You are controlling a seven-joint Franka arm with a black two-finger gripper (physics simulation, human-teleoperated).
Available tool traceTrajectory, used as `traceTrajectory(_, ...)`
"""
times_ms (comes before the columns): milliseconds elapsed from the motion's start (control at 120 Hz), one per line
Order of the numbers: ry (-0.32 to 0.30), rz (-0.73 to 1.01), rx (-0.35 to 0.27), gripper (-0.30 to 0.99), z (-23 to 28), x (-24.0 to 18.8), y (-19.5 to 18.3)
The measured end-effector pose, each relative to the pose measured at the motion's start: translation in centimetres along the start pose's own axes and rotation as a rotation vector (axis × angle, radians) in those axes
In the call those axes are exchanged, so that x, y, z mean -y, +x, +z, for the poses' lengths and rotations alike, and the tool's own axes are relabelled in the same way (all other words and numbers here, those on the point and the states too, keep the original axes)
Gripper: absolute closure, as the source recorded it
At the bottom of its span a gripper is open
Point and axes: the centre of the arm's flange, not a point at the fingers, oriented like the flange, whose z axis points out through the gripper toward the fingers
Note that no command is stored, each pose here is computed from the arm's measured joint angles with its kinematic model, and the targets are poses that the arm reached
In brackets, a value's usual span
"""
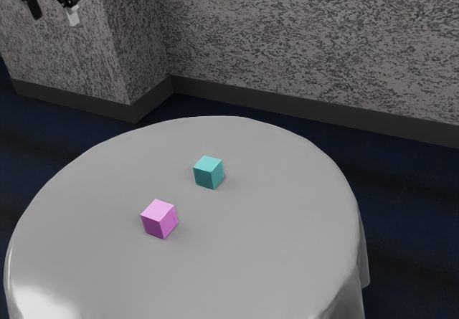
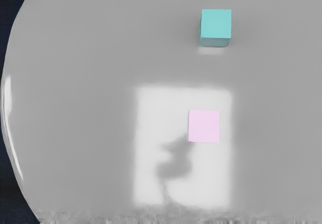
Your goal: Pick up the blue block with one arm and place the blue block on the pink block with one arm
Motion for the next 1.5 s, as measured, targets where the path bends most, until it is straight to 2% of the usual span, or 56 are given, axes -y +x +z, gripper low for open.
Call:
traceTrajectory(250, -0.003, -0.032, 0.102, 0.0, 2.9, 1.9, 0.2)
traceTrajectory(333, -0.015, -0.043, 0.186, 0.0, 6.1, 2.7, 0.2)
traceTrajectory(417, -0.007, -0.04, 0.223, 0.0, 8.1, 2.8, -1.3)
traceTrajectory(517, 0.001, 0.126, 0.202, 0.0, 12.2, -2.0, -2.9)
traceTrajectory(583, -0.014, 0.266, 0.161, 0.0, 14.4, -4.9, -3.0)
traceTrajectory(617, 0.0, 0.343, 0.138, 0.0, 14.8, -6.6, -2.8)
traceTrajectory(683, 0.009, 0.45, 0.117, 0.0, 15.9, -8.0, -1.9)
traceTrajectory(767, 0.013, 0.585, 0.122, 0.0, 18.9, -10.0, 0.1)
traceTrajectory(825, -0.015, 0.684, 0.12, 0.0, 21.9, -11.0, 1.8)
traceTrajectory(917, -0.054, 0.823, 0.098, 0.0, 25.7, -11.5, 4.3)
traceTrajectory(992, -0.054, 0.918, 0.07, 0.0, 26.9, -11.4, 5.4)
traceTrajectory(1167, -0.097, 1.112, 0.088, 0.0, 35.2, -10.9, 9.2)
traceTrajectory(1500, -0.106, 1.385, -0.028, 0.0, 40.8, -11.0, 17.5)
